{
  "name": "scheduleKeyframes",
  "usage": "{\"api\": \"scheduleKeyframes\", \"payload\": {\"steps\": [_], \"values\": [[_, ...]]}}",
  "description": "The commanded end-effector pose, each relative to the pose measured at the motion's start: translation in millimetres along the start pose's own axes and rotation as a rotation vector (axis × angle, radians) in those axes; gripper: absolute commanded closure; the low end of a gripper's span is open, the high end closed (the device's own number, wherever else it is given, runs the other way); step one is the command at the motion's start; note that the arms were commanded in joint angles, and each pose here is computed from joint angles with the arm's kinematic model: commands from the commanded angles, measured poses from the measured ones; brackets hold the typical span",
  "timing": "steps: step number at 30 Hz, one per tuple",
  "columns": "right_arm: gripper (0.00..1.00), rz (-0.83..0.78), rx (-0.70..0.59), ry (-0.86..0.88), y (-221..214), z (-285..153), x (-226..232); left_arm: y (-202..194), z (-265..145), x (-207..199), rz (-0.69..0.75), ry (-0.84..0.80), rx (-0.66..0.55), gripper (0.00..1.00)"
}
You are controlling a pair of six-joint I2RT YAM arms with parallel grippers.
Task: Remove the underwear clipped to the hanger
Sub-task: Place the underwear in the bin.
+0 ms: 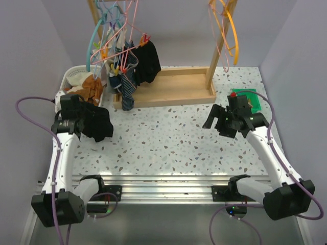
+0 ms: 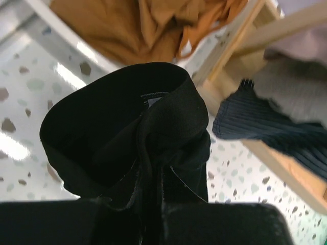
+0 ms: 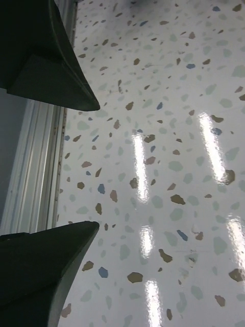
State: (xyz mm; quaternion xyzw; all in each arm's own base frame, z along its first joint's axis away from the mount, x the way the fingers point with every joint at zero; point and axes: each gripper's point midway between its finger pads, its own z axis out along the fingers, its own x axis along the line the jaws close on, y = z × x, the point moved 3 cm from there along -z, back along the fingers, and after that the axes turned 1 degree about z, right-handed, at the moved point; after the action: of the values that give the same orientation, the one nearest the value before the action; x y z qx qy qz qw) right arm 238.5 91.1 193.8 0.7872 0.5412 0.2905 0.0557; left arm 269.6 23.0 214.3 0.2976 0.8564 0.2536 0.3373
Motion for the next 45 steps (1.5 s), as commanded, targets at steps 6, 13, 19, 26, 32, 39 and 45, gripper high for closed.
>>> {"api": "scheduleKeyframes", "payload": {"steps": [6, 13, 19, 26, 32, 39, 45], "values": [[0.07, -0.052, 0.086, 0.054, -38, -12, -7, 153, -12, -62, -0.022, -0.121, -0.393, 1.0], [0.06, -0.064, 0.108, 0.12, -43, -12, 1, 226, 1, -77, -0.134, -0.14, -0.604, 1.0], [0.06, -0.09, 0.121, 0.162, -45, -17, 7, 206, 96, -60, -0.212, -0.093, -0.461, 1.0], [0.05, -0.111, 0.123, 0.171, -51, -25, 5, 134, 183, -12, -0.303, 0.018, -0.191, 1.0], [0.03, -0.116, 0.128, 0.199, -56, -29, 6, 143, 184, -17, -0.292, 0.017, -0.155, 0.46], [0.01, -0.132, 0.085, 0.18, -44, -32, 8, 171, 129, -47, -0.261, -0.137, -0.254, 0.0], [0.01, -0.153, 0.072, 0.245, -32, -39, 25, 157, 76, -53, -0.227, -0.207, -0.224, 0.0]]}}
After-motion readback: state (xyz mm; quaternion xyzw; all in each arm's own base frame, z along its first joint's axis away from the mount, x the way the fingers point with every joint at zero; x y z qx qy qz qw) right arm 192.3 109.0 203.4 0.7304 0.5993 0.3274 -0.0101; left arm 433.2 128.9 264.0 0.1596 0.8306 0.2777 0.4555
